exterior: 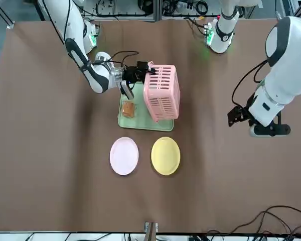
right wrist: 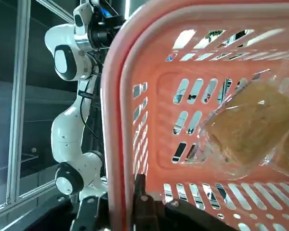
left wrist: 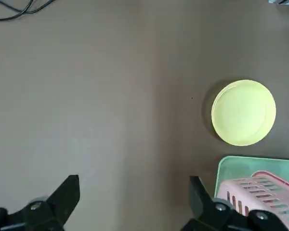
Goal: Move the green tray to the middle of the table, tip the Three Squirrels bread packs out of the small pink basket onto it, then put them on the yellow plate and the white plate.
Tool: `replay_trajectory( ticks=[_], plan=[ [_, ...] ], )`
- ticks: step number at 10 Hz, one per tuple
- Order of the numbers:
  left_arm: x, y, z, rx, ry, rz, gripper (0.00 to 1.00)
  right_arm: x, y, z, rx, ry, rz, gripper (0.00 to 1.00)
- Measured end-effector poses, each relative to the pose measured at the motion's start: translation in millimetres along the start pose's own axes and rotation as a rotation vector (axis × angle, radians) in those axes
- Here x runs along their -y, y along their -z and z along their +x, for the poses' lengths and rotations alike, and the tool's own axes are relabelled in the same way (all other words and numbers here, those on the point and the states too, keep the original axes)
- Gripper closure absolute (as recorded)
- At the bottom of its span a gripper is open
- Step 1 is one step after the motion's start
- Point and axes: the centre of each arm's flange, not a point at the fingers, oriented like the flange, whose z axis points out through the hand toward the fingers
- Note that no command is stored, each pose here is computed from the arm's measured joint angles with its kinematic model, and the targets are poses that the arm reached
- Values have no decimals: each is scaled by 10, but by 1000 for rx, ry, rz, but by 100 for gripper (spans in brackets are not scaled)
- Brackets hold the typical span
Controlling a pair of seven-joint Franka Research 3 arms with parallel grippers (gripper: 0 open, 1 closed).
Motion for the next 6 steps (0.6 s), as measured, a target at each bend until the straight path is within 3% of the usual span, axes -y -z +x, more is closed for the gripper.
replay_trajectory(
  ticks=[3, 6],
  plan=[
    [-8, -4, -1, 0, -2, 2, 0, -28, -26, -27, -12, -21, 70, 93],
    [-13, -5, -2, 0, -4, 5, 0, -87, 19, 31, -33, -23, 78, 93]
  ],
)
